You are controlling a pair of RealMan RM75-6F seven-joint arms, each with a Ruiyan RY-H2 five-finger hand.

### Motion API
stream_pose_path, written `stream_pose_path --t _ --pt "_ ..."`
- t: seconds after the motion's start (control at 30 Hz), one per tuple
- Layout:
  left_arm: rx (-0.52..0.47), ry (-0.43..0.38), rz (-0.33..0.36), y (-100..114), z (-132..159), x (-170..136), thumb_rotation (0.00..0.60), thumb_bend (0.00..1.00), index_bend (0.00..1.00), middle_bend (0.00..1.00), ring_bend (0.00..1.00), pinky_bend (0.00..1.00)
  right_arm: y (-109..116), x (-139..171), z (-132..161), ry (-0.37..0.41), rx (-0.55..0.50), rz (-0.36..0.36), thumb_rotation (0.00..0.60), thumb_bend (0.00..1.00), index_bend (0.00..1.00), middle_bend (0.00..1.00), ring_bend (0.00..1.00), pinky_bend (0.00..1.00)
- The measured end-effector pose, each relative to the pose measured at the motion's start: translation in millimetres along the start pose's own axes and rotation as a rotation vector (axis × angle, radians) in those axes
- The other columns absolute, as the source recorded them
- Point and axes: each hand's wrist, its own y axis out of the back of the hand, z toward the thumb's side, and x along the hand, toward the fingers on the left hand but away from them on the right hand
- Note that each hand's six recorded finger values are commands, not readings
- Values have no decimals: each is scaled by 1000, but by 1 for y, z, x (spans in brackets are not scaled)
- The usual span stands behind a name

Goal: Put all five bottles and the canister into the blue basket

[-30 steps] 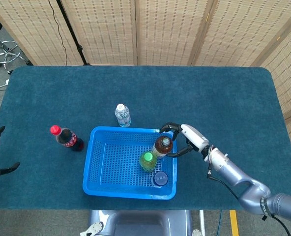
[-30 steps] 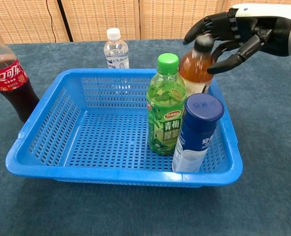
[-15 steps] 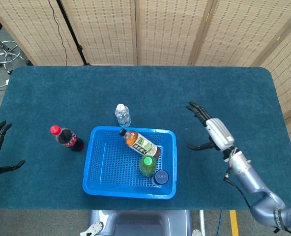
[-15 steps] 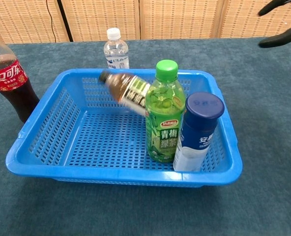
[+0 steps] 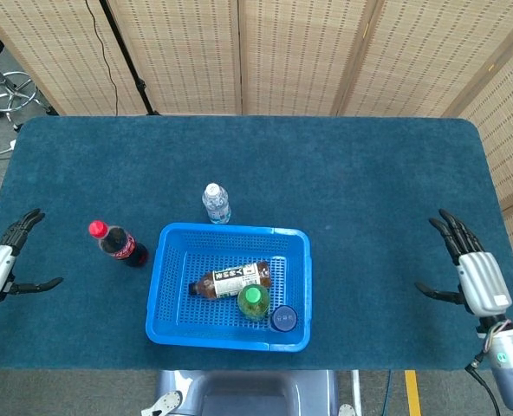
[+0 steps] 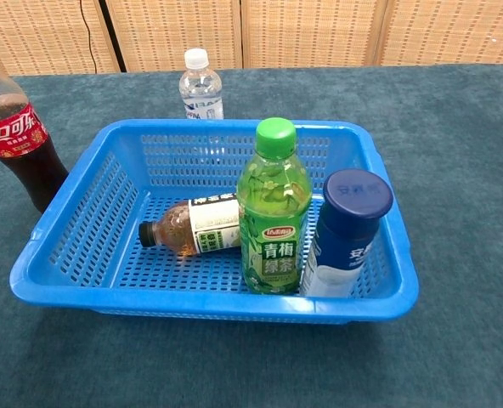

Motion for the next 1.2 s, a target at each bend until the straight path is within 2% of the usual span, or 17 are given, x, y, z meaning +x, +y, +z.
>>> stream_pose_path --t 0.17,0.3,0.53,0.67,0.8,0.83,0.9,0.97,1.03,1.1,1.2 --pt "-82 -3 -44 -23 -7 17 600 0 0 0 0 0 6 27 -5 -34 33 -55 600 0 90 0 0 98" --pt "-216 -24 -58 -39 -5 28 600 0 0 0 0 0 11 35 -4 -32 64 -65 600 0 90 0 0 97" --pt "-464 -71 -65 -75 5 50 600 0 0 0 0 0 10 37 -6 -42 42 -30 600 0 90 0 0 96" --pt "-541 -86 -76 -96 14 61 600 1 0 0 0 0 12 37 -8 -51 34 -18 600 0 90 0 0 89" --pt "-584 -93 -77 -117 22 71 600 32 9 0 0 36 14 36 -10 -57 81 -29 600 0 88 0 0 40" --pt "-592 -94 -75 -120 23 73 600 60 50 12 8 79 14 36 -10 -58 98 -32 600 0 86 0 0 29" --pt "-611 -96 -63 -125 26 77 600 161 197 105 66 161 14 36 -11 -63 143 -39 600 0 74 0 0 6" --pt "-625 -91 -39 -126 27 80 600 299 411 278 190 254 14 36 -12 -66 187 -44 600 0 67 0 0 1" --pt "-632 -87 -13 -128 29 84 600 373 540 390 281 326 13 36 -11 -68 225 -49 600 0 65 0 0 0" --pt "-626 -86 9 -128 30 86 600 418 615 461 342 374 12 37 -11 -66 231 -52 600 0 64 0 0 0" --pt "-620 -92 37 -125 33 86 600 445 648 498 384 408 11 37 -10 -62 223 -50 600 0 64 0 0 0"
